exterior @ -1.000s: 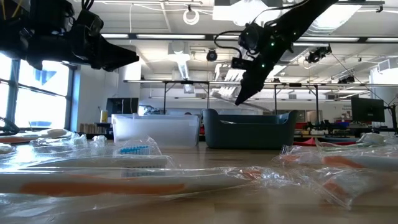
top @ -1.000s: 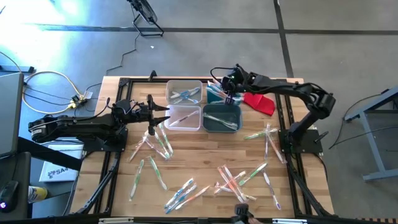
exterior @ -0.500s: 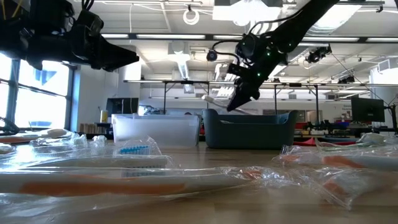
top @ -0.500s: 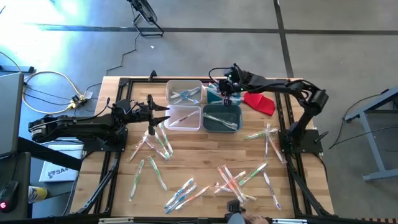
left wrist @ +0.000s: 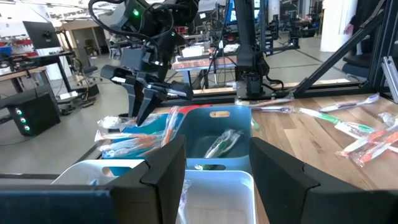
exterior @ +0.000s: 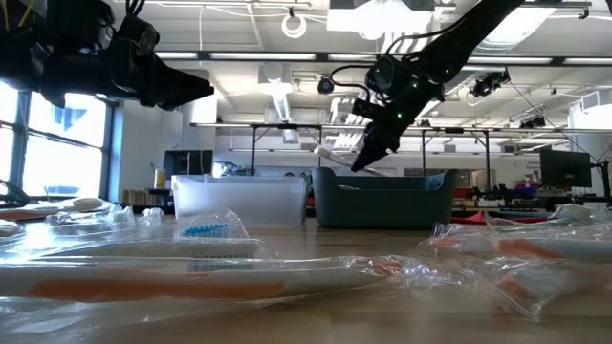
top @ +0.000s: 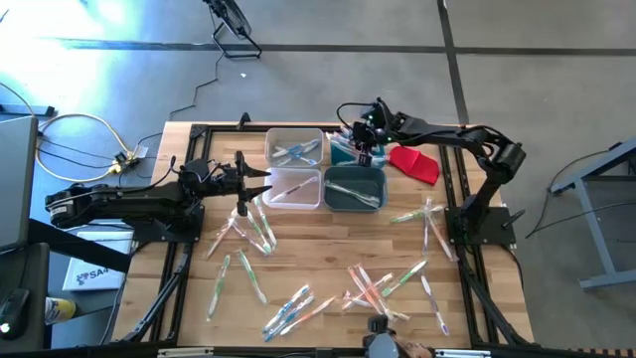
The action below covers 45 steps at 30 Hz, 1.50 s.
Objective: Pick & Place Toothbrushes
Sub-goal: Put the orange toothbrush into the blue bin, then put the green toothbrush into the green bin
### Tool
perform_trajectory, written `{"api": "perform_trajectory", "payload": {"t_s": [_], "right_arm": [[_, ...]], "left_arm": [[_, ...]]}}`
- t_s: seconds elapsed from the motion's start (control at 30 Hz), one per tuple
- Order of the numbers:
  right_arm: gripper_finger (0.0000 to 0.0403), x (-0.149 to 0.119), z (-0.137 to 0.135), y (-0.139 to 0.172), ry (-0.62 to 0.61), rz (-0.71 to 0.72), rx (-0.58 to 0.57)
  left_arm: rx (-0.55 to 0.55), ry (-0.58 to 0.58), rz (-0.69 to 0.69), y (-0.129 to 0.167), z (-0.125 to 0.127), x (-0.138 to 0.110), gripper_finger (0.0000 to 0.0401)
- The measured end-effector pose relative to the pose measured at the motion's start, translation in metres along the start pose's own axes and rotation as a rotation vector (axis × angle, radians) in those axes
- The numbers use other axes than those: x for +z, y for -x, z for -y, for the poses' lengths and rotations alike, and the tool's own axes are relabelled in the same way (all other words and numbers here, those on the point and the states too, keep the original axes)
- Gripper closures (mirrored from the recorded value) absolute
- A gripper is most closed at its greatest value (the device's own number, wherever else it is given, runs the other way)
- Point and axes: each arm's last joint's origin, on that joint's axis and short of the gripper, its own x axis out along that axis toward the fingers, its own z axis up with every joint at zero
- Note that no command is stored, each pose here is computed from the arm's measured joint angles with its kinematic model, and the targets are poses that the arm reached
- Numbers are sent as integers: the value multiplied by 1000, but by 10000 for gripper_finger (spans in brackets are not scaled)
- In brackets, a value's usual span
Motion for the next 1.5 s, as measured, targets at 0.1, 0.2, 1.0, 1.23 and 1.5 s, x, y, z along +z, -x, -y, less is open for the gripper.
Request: {"api": "perform_trajectory", "payload": {"t_s": [0.1, 0.2, 1.0, 1.23, 1.5], "right_arm": [[355, -1, 1, 0, -22, -4, -8], [345, -1, 1, 0, -25, -9, -14], [278, 10, -32, -4, 119, -141, -121], [296, 30, -67, 1, 243, -164, -246], [317, 58, -93, 44, 162, -23, -317]], "left_arm": [[0, 0, 0, 0, 0, 0, 230], [0, 0, -1, 0, 0, 0, 230], [-3, 1, -7, 0, 0, -1, 230], [-4, 1, -7, 0, 0, -1, 230], [-3, 3, -6, 0, 0, -1, 230]]}}
